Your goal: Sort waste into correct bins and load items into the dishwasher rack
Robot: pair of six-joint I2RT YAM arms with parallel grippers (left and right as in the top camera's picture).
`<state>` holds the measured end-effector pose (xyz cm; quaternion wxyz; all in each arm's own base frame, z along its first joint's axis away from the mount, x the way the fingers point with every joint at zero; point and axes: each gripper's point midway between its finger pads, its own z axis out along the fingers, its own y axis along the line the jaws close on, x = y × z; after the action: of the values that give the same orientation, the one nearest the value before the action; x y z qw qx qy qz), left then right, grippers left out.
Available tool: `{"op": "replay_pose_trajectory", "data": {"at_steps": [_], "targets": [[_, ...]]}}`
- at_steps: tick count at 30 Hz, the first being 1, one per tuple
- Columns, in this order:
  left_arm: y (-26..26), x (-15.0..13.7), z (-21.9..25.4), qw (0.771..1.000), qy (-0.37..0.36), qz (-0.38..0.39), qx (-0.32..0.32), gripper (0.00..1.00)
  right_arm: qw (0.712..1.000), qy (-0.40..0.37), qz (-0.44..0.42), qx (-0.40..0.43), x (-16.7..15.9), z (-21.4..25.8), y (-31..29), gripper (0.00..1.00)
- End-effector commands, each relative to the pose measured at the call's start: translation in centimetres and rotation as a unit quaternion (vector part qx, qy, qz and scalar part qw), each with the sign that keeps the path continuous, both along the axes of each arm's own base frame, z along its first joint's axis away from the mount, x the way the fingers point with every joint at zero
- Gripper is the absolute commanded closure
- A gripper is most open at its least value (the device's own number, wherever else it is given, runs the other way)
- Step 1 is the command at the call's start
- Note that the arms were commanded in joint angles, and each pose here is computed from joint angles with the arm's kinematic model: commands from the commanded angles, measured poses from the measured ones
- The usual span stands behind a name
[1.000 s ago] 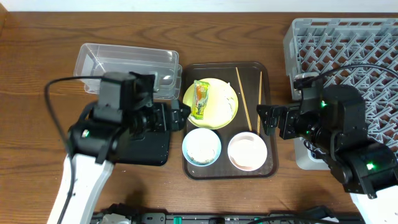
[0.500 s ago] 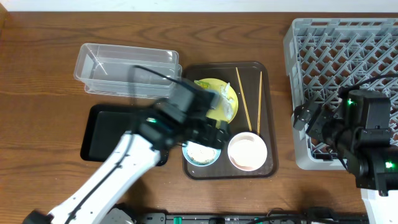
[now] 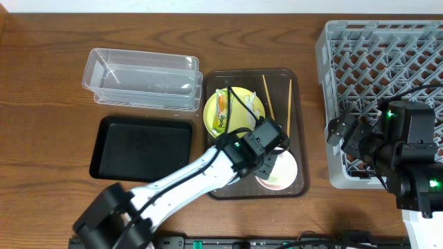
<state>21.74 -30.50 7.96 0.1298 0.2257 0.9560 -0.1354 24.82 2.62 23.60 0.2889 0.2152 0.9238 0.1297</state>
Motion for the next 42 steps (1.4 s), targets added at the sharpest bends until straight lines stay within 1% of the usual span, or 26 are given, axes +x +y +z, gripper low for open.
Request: {"op": "replay_pose_trajectory", "data": {"at_steps": [1,2,6,10,14,16,18,19,20,21,22,24,27,29,33,35,36,37,40,42], "targets": [[0.0,0.7,-0.5,1.000,-0.008,0.013,0.011,0.63,1.000,-0.012,-0.006,0.000,0.1,0.8,-0.2,0.01],[-0.1,0.7,-0.4,1.000,-0.009,0.013,0.009,0.75,1.000,-0.012,-0.006,0.000,0.1,0.8,-0.2,0.01],[-0.3,1.0,1.2,1.000,-0.017,0.014,-0.011,0.94,1.000,-0.012,-0.006,0.000,0.1,0.8,-0.2,0.01],[-0.2,1.3,4.3,0.998,-0.018,0.019,-0.063,0.94,1.000,-0.012,-0.006,0.000,0.1,0.8,-0.2,0.01],[0.9,2.0,8.9,0.988,-0.002,0.029,-0.153,0.94,1.000,-0.015,0.011,-0.002,0.1,0.9,0.1,0.01],[1.9,2.3,11.5,0.978,0.009,0.026,-0.207,0.94,0.998,-0.031,0.055,0.005,0.4,1.4,1.2,0.01],[2.8,2.2,14.2,0.963,0.021,0.007,-0.268,0.93,0.988,-0.067,0.138,0.022,0.8,2.5,3.4,0.01],[3.5,2.1,15.8,0.952,0.030,-0.007,-0.305,0.94,0.977,-0.090,0.189,0.035,0.9,3.3,4.8,0.01],[4.1,1.9,17.3,0.938,0.040,-0.023,-0.343,0.93,0.957,-0.124,0.257,0.056,0.6,4.5,6.8,0.01],[4.6,1.7,18.6,0.925,0.049,-0.037,-0.375,0.94,0.937,-0.150,0.306,0.073,0.3,5.5,8.3,0.01],[5.3,1.4,20.0,0.909,0.059,-0.053,-0.410,0.94,0.911,-0.180,0.358,0.093,-0.4,6.7,9.8,0.01],[6.5,0.8,22.2,0.877,0.078,-0.081,-0.466,0.94,0.862,-0.224,0.435,0.131,-1.8,8.7,12.2,0.01],[7.9,0.4,24.2,0.845,0.096,-0.099,-0.517,0.94,0.793,-0.263,0.521,0.174,-4.0,10.6,15.0,0.01],[8.5,0.4,25.0,0.833,0.101,-0.105,-0.534,0.94,0.768,-0.269,0.551,0.185,-4.8,10.9,16.2,0.01],[9.0,0.2,25.6,0.821,0.106,-0.114,-0.549,0.94,0.735,-0.281,0.587,0.188,-5.6,11.3,18.2,0.03],[8.9,0.1,25.7,0.821,0.105,-0.115,-0.550,0.94,0.717,-0.287,0.606,0.190,-6.0,11.5,19.2,0.03],[8.9,0.1,25.7,0.821,0.105,-0.115,-0.550,0.94,0.711,-0.289,0.613,0.189,-6.1,11.5,19.8,0.05],[8.9,0.1,25.7,0.821,0.105,-0.115,-0.550,0.94,0.711,-0.287,0.614,0.189,-6.0,11.4,20.2,0.07],[8.9,0.1,25.7,0.821,0.105,-0.115,-0.550,0.94,0.725,-0.280,0.601,0.186,-5.0,11.2,21.2,0.11],[8.9,0.1,25.7,0.821,0.105,-0.115,-0.550,0.94,0.726,-0.281,0.600,0.187,-4.5,11.2,21.6,0.15]]}}
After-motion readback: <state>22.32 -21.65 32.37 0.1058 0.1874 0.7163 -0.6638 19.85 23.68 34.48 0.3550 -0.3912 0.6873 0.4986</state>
